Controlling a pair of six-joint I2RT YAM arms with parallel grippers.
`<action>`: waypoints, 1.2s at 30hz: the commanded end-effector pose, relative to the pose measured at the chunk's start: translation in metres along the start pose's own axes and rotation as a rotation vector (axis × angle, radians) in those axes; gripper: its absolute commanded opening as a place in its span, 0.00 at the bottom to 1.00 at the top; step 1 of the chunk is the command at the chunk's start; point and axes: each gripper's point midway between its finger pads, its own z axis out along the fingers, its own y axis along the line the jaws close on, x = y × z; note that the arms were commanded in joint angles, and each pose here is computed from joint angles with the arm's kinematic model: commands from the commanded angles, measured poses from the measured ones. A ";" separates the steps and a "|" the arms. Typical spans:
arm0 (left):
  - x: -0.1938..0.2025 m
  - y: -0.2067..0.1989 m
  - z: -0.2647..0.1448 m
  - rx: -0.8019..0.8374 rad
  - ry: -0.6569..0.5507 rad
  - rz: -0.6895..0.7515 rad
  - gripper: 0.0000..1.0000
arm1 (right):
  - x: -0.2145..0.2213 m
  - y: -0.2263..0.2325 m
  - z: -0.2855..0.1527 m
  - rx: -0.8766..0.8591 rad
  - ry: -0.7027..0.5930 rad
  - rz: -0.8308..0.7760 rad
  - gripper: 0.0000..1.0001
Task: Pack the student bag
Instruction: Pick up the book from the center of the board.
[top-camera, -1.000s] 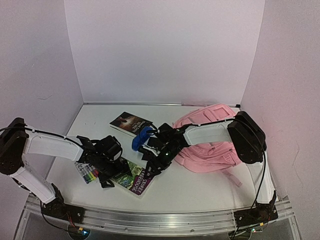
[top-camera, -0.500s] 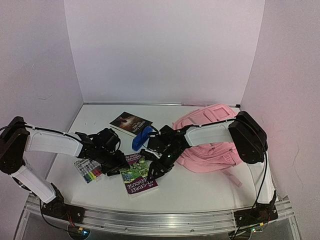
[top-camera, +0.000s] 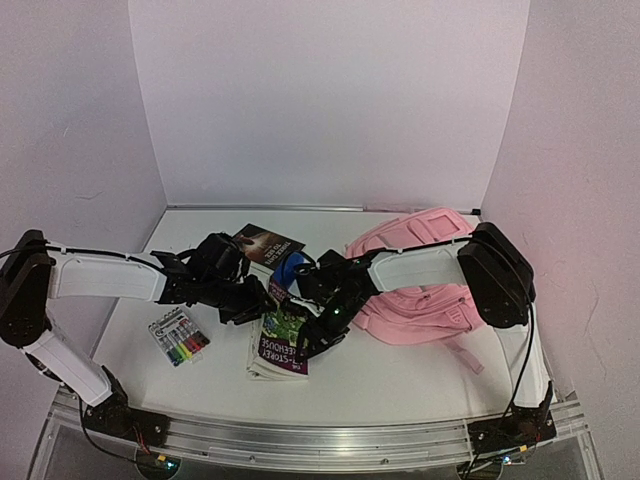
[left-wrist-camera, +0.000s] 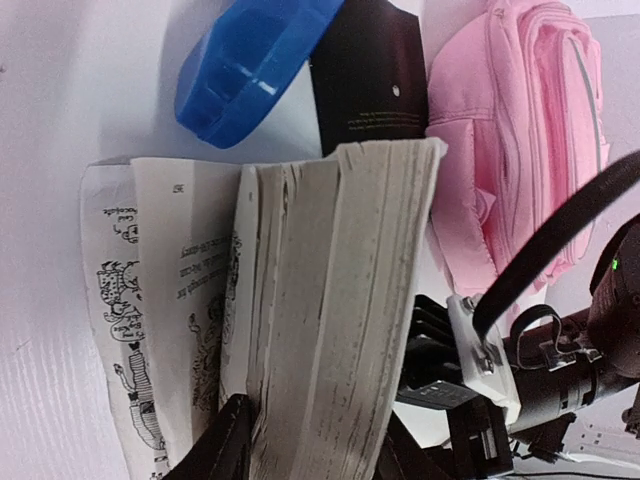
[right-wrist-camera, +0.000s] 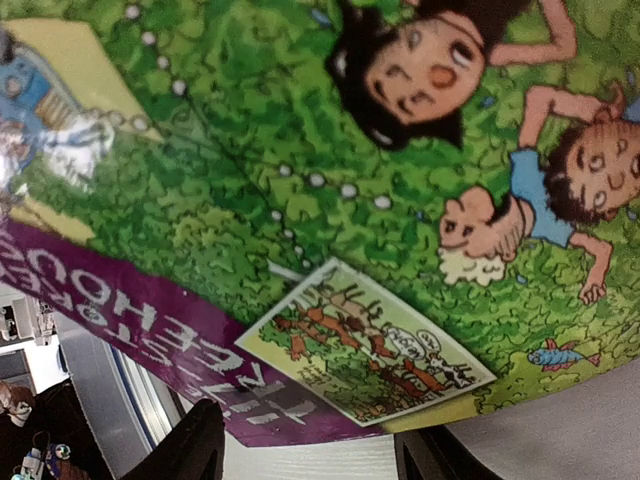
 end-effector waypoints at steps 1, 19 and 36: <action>0.006 -0.031 0.004 0.096 0.046 0.000 0.38 | -0.024 0.003 0.005 0.043 -0.066 -0.069 0.58; 0.006 -0.005 -0.028 0.010 0.018 -0.056 0.00 | -0.052 0.039 -0.042 0.017 -0.173 -0.133 0.72; -0.044 -0.134 -0.157 0.355 -0.176 0.191 0.00 | -0.090 0.075 -0.209 -0.250 -0.437 0.043 0.98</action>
